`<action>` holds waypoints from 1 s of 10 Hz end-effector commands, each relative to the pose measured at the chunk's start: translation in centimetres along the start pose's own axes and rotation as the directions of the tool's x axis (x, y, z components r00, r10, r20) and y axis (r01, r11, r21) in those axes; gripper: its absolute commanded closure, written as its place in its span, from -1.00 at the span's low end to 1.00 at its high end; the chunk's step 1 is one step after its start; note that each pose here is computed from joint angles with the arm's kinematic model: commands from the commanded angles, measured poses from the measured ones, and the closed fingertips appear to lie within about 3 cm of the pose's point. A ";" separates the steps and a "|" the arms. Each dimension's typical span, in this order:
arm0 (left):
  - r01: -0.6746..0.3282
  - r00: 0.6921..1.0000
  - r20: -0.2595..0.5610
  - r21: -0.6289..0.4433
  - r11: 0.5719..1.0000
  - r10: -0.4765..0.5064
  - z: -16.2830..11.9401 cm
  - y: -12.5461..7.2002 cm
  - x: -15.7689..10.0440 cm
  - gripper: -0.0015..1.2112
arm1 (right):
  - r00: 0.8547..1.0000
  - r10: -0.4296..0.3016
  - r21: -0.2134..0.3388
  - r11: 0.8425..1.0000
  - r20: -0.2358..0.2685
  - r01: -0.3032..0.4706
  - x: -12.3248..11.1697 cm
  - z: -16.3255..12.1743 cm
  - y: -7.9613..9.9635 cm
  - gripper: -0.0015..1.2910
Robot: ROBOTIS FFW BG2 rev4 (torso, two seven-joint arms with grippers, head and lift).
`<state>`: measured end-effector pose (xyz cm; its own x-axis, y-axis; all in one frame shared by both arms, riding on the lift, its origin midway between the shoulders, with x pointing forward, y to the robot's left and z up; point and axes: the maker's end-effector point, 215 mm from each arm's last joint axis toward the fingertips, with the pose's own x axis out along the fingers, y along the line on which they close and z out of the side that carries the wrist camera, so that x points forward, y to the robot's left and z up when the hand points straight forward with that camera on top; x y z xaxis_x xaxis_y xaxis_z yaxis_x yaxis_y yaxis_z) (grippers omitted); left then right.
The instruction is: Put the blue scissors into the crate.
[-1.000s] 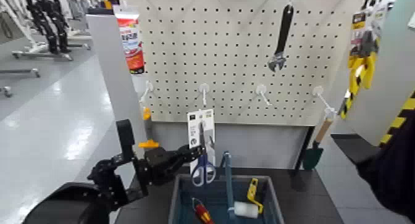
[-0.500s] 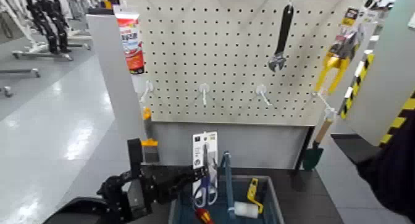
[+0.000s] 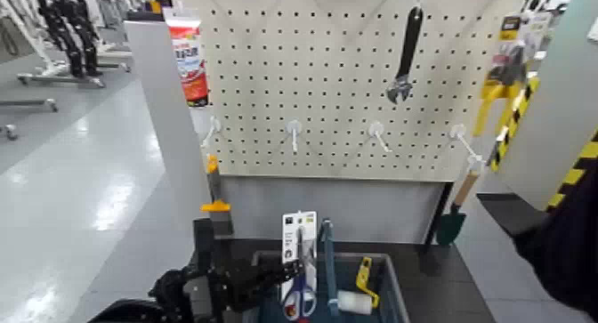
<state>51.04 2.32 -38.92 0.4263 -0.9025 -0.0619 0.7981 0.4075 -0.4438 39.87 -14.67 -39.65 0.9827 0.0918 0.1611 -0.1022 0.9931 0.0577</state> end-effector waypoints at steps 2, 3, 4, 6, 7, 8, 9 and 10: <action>-0.012 1.000 -0.006 0.044 0.999 0.012 0.6 0.1 0.1 -1.00 | 1.000 -0.003 0.004 1.000 -0.002 0.003 -0.1 -0.1 0.0 -0.85; -0.018 1.000 0.010 0.056 0.998 0.017 1.1 0.2 0.0 -1.00 | 1.000 -0.003 0.004 1.000 -0.002 0.003 -0.1 0.0 0.0 -0.85; -0.025 0.999 0.022 0.072 0.997 0.024 1.6 0.2 0.0 -1.00 | 1.000 -0.004 0.005 1.000 -0.002 0.004 -0.1 0.0 -0.1 -0.85; -0.100 0.995 0.036 0.157 0.982 0.096 2.8 1.3 -1.0 -1.00 | 1.000 -0.004 0.009 1.000 -0.002 0.004 -0.1 0.0 0.0 -0.85; -0.182 0.983 0.046 0.225 0.957 0.176 3.4 2.2 -2.2 -1.00 | 1.000 -0.004 0.009 1.000 -0.002 0.004 -0.1 0.0 0.0 -0.85; -0.288 0.958 0.071 0.287 0.914 0.279 3.7 3.2 -4.0 -1.00 | 1.000 -0.005 0.010 1.000 -0.002 0.005 -0.1 0.0 0.0 -0.85; -0.367 0.930 0.124 0.294 0.883 0.345 3.3 3.6 -5.3 -1.00 | 1.000 -0.006 0.011 1.000 -0.004 0.007 -0.2 -0.1 0.0 -0.85; -0.463 0.886 0.194 0.314 0.829 0.421 3.0 3.8 -7.1 -1.00 | 1.000 -0.010 0.012 1.000 -0.004 0.010 -0.2 0.0 -0.2 -0.85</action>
<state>53.37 10.44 -37.39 0.7843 -0.6141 -0.0881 0.6089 0.7892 -0.0803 39.70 -14.78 -39.72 0.9840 0.0832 0.1575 -0.0953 0.9929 0.0707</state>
